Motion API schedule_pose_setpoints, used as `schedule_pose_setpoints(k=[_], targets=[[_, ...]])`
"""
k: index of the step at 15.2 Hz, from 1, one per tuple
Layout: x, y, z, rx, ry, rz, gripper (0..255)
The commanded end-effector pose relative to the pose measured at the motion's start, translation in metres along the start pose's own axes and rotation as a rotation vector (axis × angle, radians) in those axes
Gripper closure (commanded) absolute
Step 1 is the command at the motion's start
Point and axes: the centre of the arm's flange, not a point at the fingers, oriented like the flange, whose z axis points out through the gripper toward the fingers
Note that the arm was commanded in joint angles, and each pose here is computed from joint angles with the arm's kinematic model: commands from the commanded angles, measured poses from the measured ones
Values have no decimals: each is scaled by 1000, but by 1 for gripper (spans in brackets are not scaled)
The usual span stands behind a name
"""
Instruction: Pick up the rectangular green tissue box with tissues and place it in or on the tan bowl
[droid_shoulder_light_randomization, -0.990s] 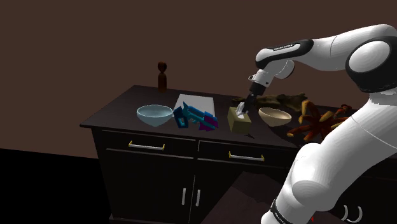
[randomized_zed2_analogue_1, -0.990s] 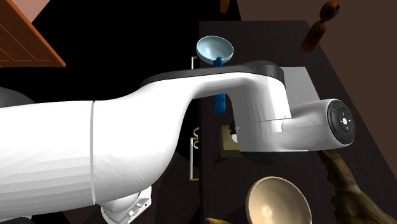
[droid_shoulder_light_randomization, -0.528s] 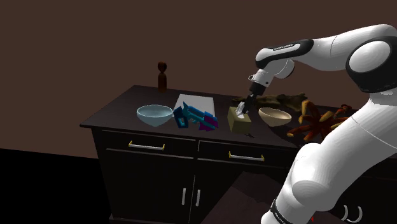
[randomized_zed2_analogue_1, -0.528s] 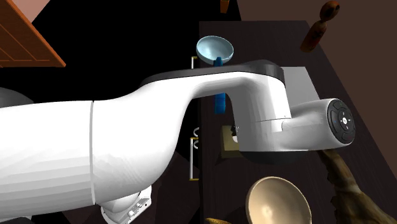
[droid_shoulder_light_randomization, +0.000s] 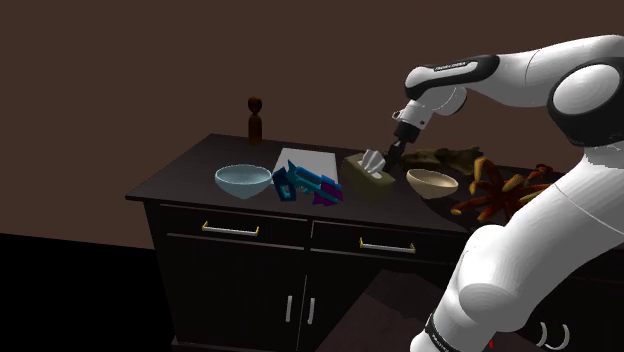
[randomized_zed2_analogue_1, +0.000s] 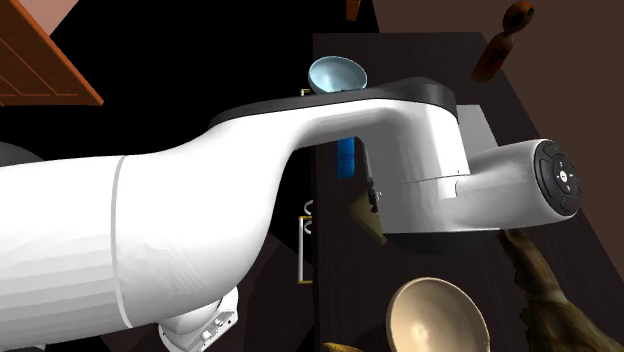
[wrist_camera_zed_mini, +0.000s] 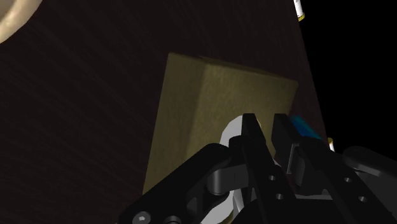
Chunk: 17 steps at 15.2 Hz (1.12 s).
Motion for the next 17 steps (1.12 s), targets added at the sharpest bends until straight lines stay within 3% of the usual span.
schedule_pose_setpoints(k=[1, 17], targets=[[2, -4, -10, 0, 0, 0, 255], [16, -35, -87, 0, 0, 0, 255]])
